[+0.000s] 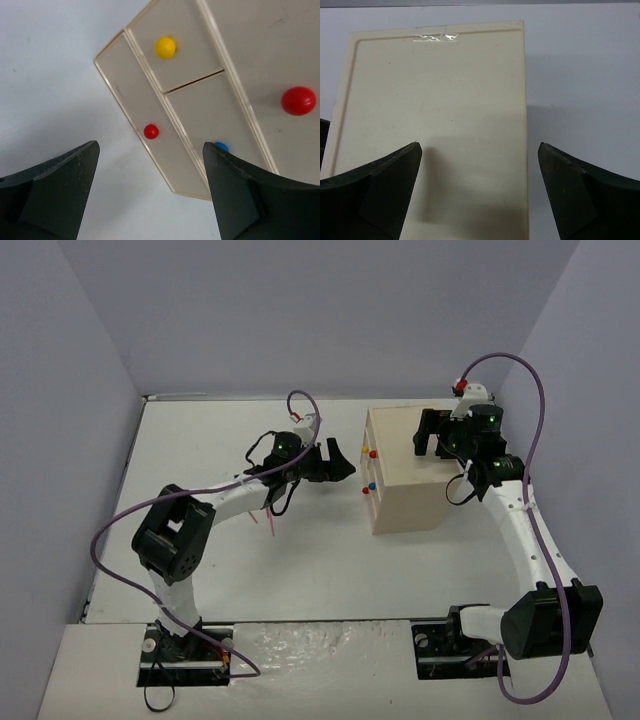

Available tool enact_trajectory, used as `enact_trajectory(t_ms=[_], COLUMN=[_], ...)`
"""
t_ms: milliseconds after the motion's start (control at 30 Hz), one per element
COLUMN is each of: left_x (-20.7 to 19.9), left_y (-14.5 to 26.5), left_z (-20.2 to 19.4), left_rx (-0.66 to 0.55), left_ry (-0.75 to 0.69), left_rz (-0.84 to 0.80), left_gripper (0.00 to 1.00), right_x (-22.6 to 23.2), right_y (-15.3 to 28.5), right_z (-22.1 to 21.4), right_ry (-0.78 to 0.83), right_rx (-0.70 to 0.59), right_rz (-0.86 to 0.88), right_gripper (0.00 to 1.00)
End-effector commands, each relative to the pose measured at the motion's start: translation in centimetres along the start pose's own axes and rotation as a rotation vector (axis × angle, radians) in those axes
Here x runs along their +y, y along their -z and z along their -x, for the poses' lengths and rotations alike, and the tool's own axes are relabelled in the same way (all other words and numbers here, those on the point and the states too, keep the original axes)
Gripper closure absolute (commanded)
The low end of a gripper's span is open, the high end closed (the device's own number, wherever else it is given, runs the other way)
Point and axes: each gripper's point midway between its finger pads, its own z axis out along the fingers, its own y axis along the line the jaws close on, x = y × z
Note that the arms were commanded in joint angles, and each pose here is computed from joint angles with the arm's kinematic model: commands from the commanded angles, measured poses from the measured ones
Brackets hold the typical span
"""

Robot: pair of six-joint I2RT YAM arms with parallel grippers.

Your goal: Organize the makeup

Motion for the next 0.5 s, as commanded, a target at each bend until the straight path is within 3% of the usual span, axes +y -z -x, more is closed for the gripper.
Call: enact_trajectory(t_ms=[0,233,467], left_x=[-3.4,-2.5,-3.1], left_y=[-0.9,-3.3,-4.6], left_z=[1.2,0.0,-0.2], left_rx=[-0.046,-0.026,-0.031], left_ry=[0.206,0.287,0.291], left_rz=[-0.136,-0.181,-0.266], left_gripper=[0.2,0.27,0.41], right_x=[0.2,2.4,4.6], right_y=[2.3,3.1,2.7], right_z=[5.5,6.8,5.5], right_ry=[0.071,0.154,0.161], right_rx=[-0.162,-0.206,-0.19], right_rz=[-0.019,0.018,0.094], right_gripper=[0.0,0.0,0.0])
